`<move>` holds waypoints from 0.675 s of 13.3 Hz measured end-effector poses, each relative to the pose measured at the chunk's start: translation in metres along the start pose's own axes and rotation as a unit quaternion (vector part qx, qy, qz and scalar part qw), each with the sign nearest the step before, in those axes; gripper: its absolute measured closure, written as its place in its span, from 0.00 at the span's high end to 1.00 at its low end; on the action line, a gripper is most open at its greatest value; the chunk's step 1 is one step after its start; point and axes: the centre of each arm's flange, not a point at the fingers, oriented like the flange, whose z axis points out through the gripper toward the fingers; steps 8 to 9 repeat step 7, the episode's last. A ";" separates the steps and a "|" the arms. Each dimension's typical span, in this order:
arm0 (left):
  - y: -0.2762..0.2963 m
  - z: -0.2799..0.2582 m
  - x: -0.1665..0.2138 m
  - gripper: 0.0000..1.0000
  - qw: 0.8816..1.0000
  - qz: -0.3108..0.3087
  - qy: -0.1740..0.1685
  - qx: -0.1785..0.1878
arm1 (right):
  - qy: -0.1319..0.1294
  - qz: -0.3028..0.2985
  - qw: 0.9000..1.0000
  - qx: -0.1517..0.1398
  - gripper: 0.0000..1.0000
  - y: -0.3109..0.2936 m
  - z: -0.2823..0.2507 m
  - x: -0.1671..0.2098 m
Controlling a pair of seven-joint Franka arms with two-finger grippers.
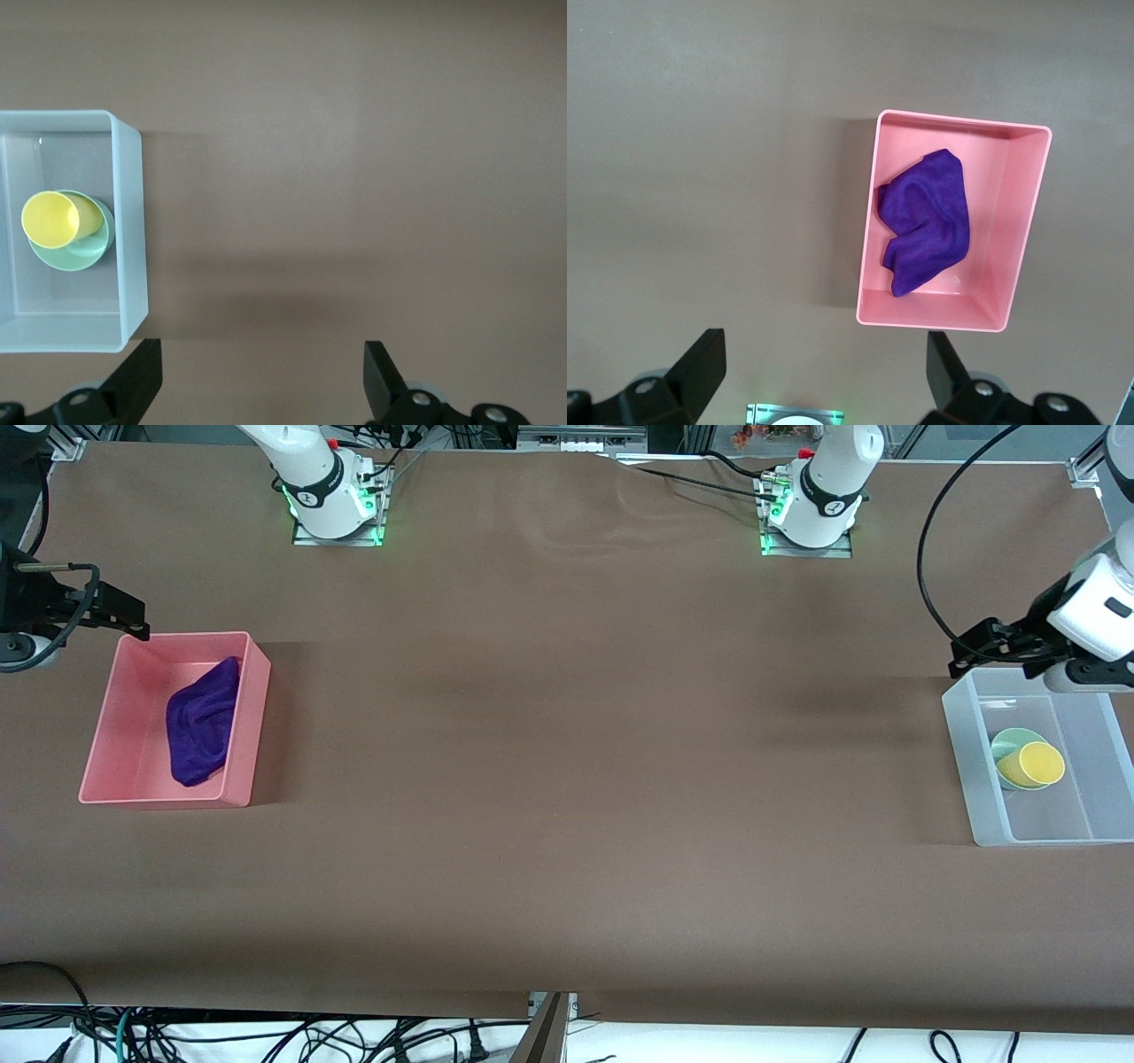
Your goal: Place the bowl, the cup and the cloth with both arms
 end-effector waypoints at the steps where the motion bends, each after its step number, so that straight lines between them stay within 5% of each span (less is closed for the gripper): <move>1: 0.002 0.003 -0.001 1.00 1.000 0.001 -0.002 0.000 | 0.000 0.000 1.000 0.000 1.00 0.000 0.000 0.000; 9: 0.008 0.007 -0.001 1.00 1.000 0.008 -0.003 0.000 | 0.000 0.001 1.000 0.000 1.00 0.001 0.000 0.000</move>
